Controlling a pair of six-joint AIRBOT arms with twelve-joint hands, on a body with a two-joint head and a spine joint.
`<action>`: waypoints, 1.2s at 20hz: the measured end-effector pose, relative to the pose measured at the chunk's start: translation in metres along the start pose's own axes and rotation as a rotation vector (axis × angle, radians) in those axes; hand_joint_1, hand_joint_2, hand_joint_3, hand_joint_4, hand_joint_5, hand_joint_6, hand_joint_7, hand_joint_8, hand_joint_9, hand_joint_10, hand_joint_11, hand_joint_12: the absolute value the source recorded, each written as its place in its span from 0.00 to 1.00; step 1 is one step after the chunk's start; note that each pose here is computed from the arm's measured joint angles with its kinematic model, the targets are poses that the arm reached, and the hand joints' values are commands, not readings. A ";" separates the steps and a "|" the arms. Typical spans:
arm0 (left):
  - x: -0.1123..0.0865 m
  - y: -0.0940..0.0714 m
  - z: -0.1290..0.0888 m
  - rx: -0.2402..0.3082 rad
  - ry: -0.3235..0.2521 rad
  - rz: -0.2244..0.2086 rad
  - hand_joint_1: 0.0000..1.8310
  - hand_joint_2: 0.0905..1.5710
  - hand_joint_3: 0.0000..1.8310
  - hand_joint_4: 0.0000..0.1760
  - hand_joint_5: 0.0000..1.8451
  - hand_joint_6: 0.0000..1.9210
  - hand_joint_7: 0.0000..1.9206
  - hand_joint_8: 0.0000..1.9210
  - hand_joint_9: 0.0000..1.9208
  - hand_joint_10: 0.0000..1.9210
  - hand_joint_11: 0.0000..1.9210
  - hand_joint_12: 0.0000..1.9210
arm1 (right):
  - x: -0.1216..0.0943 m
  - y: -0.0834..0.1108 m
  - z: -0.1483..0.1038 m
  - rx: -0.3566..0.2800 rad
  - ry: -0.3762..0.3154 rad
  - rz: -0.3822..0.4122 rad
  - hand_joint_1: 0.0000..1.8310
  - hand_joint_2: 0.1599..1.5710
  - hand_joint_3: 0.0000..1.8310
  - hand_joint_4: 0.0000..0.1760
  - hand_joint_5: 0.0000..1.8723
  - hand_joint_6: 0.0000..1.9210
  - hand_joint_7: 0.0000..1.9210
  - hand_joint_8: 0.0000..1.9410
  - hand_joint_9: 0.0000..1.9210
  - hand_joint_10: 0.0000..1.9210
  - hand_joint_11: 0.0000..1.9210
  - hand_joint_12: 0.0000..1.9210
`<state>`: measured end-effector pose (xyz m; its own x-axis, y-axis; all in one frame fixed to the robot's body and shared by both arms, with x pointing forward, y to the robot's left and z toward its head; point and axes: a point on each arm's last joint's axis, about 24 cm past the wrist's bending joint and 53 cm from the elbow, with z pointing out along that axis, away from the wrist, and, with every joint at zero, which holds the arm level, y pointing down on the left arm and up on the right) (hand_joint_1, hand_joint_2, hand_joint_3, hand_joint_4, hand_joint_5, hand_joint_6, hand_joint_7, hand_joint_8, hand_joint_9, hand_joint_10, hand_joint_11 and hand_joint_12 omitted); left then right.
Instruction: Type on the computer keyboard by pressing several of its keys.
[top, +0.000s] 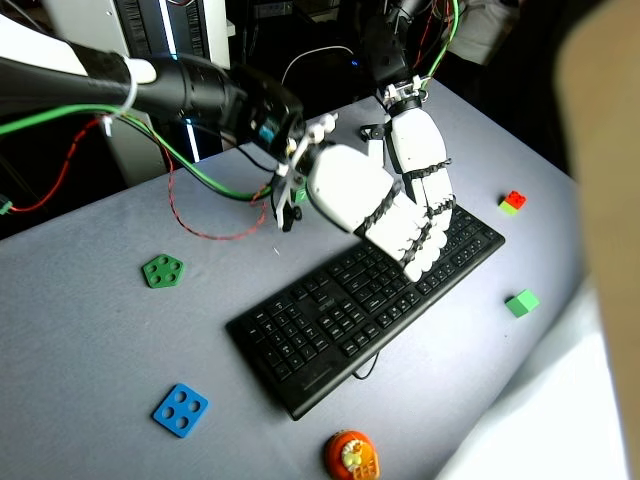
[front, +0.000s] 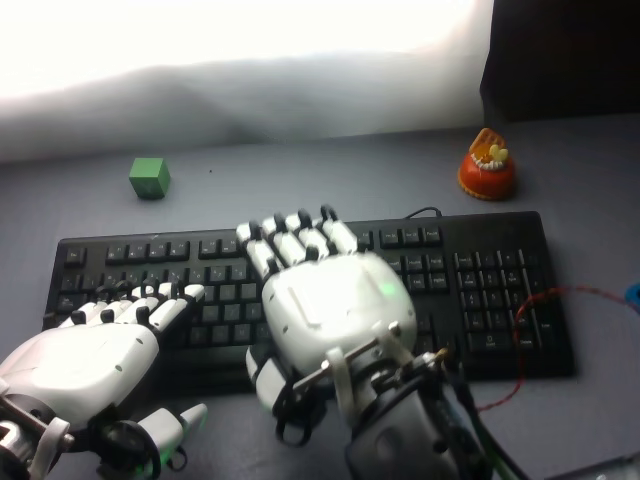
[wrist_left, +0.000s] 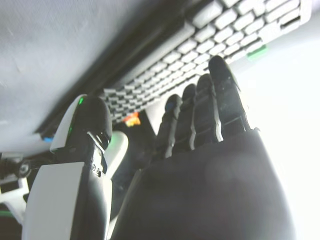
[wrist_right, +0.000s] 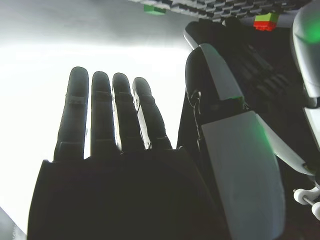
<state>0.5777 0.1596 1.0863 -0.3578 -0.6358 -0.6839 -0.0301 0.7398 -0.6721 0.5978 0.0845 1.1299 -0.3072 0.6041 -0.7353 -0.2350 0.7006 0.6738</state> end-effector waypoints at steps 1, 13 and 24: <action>0.000 0.000 0.000 0.000 0.002 0.000 0.35 0.87 0.00 0.14 0.00 0.00 0.00 0.00 0.00 0.00 0.00 0.22 | 0.009 -0.003 0.000 0.004 0.017 0.009 0.45 0.78 0.00 0.00 0.06 0.01 0.06 0.00 0.06 0.01 0.00 0.22; 0.000 0.003 0.001 0.000 0.000 0.004 0.36 0.86 0.00 0.21 0.20 0.15 0.16 0.25 0.07 0.41 0.00 0.65 | 0.018 -0.009 0.003 0.021 0.024 0.065 0.46 0.75 0.00 0.00 0.19 0.61 0.21 0.34 0.08 0.57 0.00 0.79; 0.000 0.000 -0.002 0.007 -0.004 0.000 0.36 0.86 0.00 0.07 0.17 0.10 0.21 0.03 0.09 0.24 0.00 0.49 | 0.019 -0.010 0.004 0.019 0.019 0.073 0.39 0.78 0.00 0.00 0.25 0.29 0.24 0.11 0.11 0.43 0.00 0.79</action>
<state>0.5762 0.1597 1.0869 -0.3543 -0.6367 -0.6849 -0.0236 0.7382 -0.6741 0.5979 0.0906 1.1095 -0.3407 0.6465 -0.6826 -0.1942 0.6620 0.7239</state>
